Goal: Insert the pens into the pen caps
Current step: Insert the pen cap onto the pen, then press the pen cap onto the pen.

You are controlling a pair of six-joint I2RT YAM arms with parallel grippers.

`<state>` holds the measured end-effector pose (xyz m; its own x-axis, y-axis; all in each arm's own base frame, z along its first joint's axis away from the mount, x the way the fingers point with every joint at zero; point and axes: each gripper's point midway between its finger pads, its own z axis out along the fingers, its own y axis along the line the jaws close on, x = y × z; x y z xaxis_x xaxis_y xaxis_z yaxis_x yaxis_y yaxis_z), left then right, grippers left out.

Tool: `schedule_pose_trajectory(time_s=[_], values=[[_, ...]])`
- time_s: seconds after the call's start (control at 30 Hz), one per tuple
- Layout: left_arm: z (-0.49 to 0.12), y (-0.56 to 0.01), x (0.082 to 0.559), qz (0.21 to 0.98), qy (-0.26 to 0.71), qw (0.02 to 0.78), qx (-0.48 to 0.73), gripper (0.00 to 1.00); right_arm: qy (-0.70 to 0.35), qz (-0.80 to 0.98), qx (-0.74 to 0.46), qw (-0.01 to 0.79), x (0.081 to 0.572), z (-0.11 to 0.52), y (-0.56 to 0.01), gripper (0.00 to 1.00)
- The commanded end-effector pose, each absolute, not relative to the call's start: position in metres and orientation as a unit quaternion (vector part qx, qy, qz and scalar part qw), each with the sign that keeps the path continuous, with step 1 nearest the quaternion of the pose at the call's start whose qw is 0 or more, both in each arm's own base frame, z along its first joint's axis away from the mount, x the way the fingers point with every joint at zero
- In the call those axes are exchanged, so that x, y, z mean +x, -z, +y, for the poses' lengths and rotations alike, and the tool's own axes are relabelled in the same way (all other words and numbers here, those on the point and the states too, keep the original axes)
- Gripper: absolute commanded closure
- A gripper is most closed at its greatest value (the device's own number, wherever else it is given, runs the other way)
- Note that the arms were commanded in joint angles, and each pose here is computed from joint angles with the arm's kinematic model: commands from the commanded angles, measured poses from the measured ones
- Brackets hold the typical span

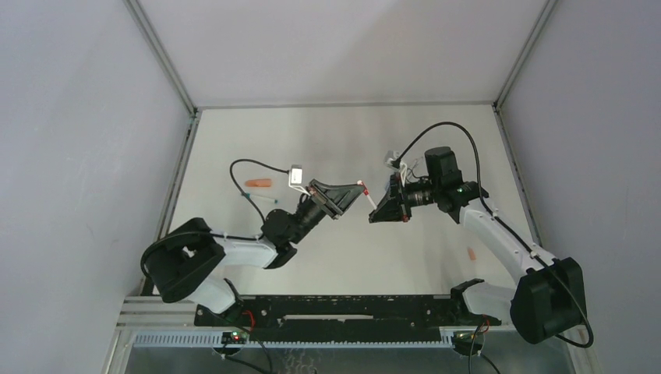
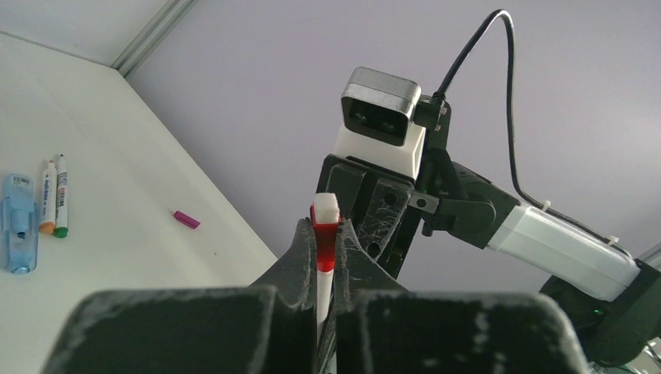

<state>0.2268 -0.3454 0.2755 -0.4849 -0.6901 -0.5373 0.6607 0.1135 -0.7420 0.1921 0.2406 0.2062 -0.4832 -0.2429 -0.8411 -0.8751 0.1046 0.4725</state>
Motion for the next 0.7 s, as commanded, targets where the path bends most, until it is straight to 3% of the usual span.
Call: schedule_pose_trajectory(time_s=[0.0,0.3,0.67], values=[[-0.374,-0.289,0.205,0.527,0.698,0.483,0.040,1.00,-0.519,0.676,-0.407,0.328,0.201,0.241,-0.214,1.00],[-0.411,-0.242,0.159,0.571,0.716,0.390,0.094,1.00,-0.504,0.677,-0.379,0.381,0.216,0.226,-0.224,1.00],[-0.436,-0.168,0.084,0.658,0.670,0.295,0.176,1.00,-0.509,0.664,-0.357,0.416,0.224,0.213,-0.236,1.00]])
